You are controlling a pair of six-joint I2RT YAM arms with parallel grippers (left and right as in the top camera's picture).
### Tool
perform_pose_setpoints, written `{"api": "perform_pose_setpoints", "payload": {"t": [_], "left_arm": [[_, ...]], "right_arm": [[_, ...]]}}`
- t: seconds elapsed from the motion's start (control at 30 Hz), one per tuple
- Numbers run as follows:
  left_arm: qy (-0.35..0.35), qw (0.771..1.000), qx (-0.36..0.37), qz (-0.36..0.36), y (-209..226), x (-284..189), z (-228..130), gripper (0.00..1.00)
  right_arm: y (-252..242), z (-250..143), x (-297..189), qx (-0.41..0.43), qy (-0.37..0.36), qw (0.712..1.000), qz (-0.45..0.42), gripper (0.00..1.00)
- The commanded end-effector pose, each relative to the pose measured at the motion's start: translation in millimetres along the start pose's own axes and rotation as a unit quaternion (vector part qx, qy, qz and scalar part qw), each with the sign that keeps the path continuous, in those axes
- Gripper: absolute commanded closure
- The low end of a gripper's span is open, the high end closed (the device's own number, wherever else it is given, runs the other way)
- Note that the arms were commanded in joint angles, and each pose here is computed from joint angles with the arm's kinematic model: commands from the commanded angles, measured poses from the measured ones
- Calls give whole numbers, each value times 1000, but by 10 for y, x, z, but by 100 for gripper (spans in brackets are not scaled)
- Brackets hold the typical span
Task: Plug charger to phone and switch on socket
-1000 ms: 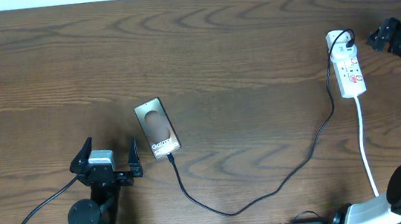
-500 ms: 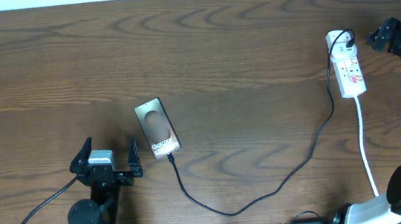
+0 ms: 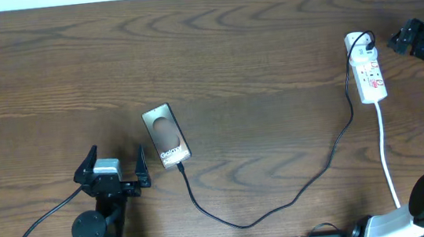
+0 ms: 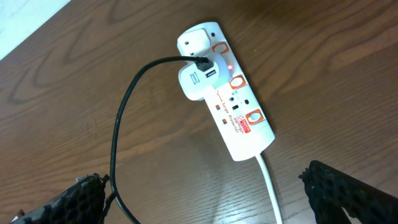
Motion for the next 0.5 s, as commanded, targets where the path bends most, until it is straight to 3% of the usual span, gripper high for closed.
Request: {"api": "perform_pose_setpoints", "payload": {"t": [0.0, 0.47], "left_arm": [[21, 1000, -10, -16, -30, 3, -94, 3], [21, 1000, -10, -16, -30, 3, -94, 3]], "right_arm": [[23, 13, -19, 2, -3, 1000, 3, 1], [14, 15, -16, 2, -3, 1000, 0, 1]]}}
Point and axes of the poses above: each gripper's point midway between its finger pads, its own x axis out along the fingers, its own y axis along the line the jaws close on, z = x × y, the point moved 10 cm from there along -x, back along the fingers, and after that the axes turned 8 degrees about x, right-handed, at the moved point
